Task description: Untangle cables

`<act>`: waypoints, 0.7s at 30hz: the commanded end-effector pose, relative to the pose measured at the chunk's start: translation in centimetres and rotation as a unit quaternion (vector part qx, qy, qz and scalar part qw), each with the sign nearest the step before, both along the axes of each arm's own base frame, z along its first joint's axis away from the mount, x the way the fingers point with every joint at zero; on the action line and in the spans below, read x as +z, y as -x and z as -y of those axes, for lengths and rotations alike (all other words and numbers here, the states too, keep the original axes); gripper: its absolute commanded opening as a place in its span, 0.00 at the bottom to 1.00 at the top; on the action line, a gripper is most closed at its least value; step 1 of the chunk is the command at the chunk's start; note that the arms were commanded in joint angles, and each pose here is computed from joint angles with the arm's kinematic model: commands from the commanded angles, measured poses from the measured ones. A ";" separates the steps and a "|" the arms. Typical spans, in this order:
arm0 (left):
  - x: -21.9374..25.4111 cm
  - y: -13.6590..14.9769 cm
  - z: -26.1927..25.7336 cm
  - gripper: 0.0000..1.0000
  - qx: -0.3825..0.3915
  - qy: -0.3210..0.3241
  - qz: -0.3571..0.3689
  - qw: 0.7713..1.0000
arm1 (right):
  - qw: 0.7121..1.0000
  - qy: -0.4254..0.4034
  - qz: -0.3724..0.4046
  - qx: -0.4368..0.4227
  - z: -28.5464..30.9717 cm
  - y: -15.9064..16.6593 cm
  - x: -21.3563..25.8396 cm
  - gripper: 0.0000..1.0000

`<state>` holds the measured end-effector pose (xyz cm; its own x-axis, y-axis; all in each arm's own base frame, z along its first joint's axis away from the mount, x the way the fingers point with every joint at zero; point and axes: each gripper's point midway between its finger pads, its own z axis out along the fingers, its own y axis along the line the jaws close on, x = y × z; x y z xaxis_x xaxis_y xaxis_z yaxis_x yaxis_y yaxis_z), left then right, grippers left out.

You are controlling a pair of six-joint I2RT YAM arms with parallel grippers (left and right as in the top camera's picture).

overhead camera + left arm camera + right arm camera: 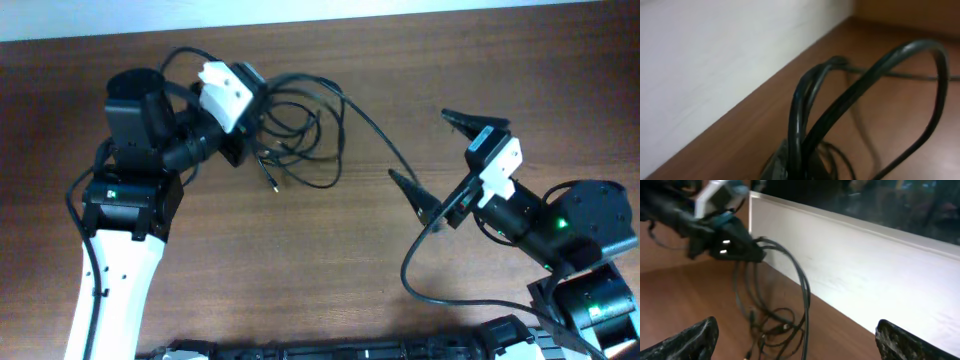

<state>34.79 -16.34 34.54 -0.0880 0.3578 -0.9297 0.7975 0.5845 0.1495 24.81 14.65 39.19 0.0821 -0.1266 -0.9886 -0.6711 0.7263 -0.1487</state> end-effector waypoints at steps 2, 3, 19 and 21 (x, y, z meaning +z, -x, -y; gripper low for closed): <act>3.4 6.8 4.4 0.00 -0.227 0.055 0.072 0.970 | 0.999 -0.006 0.000 -0.035 0.9 -1.2 0.4 0.99; 3.4 7.1 4.7 0.00 -0.235 0.056 0.072 0.968 | 0.999 -0.006 -0.002 -0.037 0.9 -1.4 0.3 0.99; 3.7 8.1 5.3 0.00 -0.313 -0.040 0.295 0.902 | 0.969 -0.099 -0.098 -0.206 5.8 -4.2 -1.5 0.99; 4.0 8.9 5.4 0.00 -0.336 -0.039 0.330 0.882 | 0.962 -0.093 -0.106 -0.234 6.7 -4.4 -2.1 0.99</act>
